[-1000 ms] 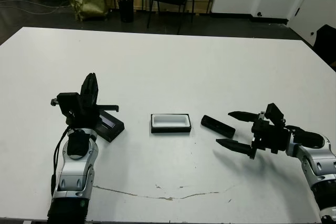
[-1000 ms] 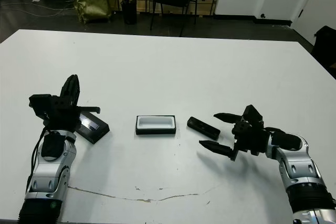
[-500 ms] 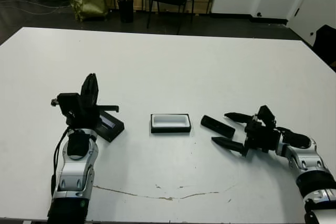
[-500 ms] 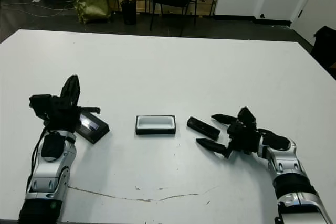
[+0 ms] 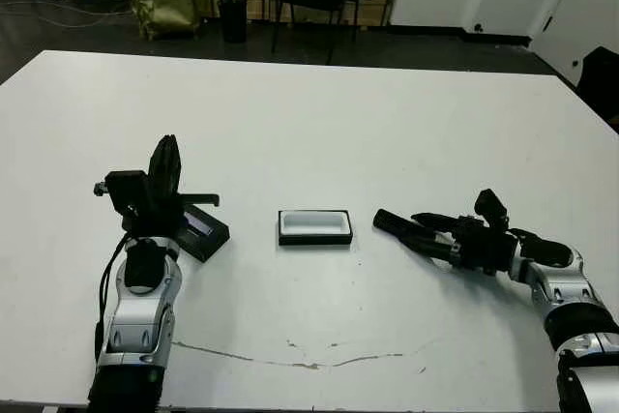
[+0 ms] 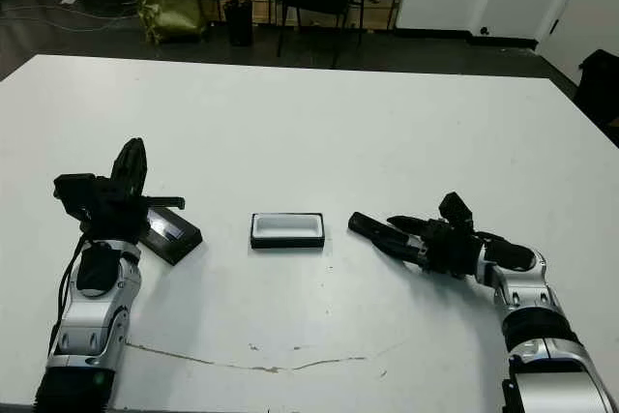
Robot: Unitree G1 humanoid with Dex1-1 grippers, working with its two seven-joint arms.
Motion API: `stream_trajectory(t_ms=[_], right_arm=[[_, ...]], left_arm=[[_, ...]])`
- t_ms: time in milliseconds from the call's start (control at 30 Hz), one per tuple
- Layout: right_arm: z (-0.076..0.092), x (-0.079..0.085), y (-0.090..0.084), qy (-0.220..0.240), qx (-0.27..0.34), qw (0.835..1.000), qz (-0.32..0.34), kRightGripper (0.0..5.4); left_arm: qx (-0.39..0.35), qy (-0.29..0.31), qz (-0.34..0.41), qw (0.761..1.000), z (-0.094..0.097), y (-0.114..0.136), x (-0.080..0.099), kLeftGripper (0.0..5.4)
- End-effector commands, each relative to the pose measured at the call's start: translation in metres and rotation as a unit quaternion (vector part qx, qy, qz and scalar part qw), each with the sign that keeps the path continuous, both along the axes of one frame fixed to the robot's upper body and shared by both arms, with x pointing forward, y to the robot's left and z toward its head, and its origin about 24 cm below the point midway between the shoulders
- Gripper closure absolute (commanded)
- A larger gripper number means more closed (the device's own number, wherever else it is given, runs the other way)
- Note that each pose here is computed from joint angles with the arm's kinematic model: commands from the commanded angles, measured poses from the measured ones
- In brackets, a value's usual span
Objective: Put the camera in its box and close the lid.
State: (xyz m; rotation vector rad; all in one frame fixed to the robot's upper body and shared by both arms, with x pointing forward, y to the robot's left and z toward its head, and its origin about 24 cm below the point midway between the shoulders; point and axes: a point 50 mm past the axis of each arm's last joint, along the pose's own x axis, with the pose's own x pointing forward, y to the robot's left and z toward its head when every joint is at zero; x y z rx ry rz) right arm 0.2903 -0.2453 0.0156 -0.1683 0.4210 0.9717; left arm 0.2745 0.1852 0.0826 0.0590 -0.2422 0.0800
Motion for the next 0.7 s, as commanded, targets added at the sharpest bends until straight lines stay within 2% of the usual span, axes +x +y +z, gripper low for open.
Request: stream_trajectory(t_ms=[33, 133, 233, 333, 467, 533, 700], right_arm=[[0.020, 0.000, 0.000, 0.015, -0.041, 0.998, 0.039, 4.31], [0.038, 0.000, 0.004, 0.002, -0.110, 0.992, 0.064, 4.60], [0.039, 0.000, 0.003, -0.003, -0.157, 0.985, 0.070, 4.60], [0.039, -0.001, 0.000, 0.003, -0.115, 0.992, 0.057, 4.60], [0.044, 0.000, -0.002, -0.029, -0.072, 0.997, 0.029, 4.60], [0.040, 0.001, -0.006, -0.034, -0.035, 0.999, -0.002, 4.60], [0.025, 0.010, -0.017, -0.058, -0.003, 0.997, -0.051, 4.61]], left_arm=[[0.001, 0.014, 0.003, 1.000, -0.003, 0.000, -0.001, 5.40], [-0.004, 0.013, 0.003, 1.000, -0.003, 0.000, -0.001, 5.40], [-0.002, 0.013, 0.003, 1.000, -0.003, 0.000, 0.000, 5.40], [-0.005, 0.011, 0.005, 1.000, -0.002, 0.000, 0.001, 5.40], [-0.006, 0.013, 0.003, 1.000, -0.001, -0.001, 0.002, 5.40], [-0.004, 0.010, 0.000, 1.000, -0.001, -0.001, 0.002, 5.40], [-0.002, 0.008, -0.006, 1.000, 0.000, -0.003, 0.004, 5.40]])
